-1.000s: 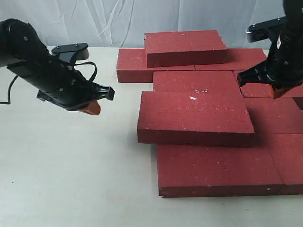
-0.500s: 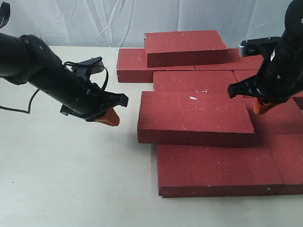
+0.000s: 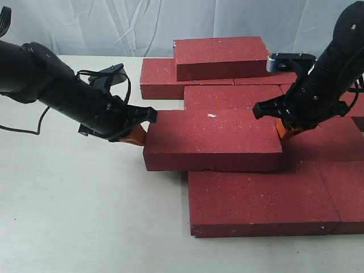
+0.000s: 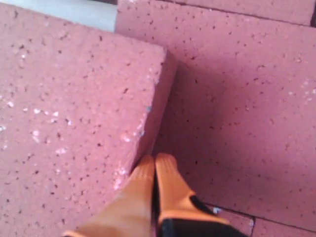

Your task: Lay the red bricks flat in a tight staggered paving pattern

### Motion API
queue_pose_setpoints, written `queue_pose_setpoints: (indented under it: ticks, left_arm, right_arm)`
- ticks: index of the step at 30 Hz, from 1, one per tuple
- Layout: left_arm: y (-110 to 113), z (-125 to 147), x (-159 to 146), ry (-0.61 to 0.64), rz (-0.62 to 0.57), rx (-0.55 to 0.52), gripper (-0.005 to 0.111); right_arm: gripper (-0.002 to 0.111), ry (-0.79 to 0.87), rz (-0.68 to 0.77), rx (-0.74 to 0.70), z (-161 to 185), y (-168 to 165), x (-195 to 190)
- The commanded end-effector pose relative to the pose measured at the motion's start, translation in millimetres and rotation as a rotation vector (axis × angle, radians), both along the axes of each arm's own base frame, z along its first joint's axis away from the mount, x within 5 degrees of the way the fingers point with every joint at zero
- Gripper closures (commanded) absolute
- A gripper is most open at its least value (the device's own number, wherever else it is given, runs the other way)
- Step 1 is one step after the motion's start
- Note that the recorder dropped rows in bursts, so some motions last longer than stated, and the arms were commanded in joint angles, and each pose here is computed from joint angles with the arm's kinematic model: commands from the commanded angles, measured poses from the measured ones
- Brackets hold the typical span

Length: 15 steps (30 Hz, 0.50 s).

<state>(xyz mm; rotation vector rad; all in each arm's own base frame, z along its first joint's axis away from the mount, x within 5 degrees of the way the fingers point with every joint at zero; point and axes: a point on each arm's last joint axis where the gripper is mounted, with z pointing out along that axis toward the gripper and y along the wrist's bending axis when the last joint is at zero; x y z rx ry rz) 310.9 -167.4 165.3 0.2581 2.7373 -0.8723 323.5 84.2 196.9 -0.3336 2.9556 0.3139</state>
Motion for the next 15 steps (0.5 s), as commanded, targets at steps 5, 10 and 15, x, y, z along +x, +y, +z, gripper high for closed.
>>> queue_pose_setpoints:
  ticks: [5,10,15]
  left_arm:
    - [1.9,7.7,-1.5,-0.039,-0.039,0.025,0.107]
    - [12.1,37.7,-7.3,-0.136,-0.037,0.096,0.107]
    - [27.4,38.5,-12.2,-0.167,0.005,0.233,0.107]
  right_arm:
    - [0.109,-0.066,0.036,0.198,14.3,16.6,4.9]
    - [0.109,-0.141,0.081,0.321,34.1,25.7,2.4]
    - [0.109,-0.184,0.171,0.349,30.4,60.6,-2.1]
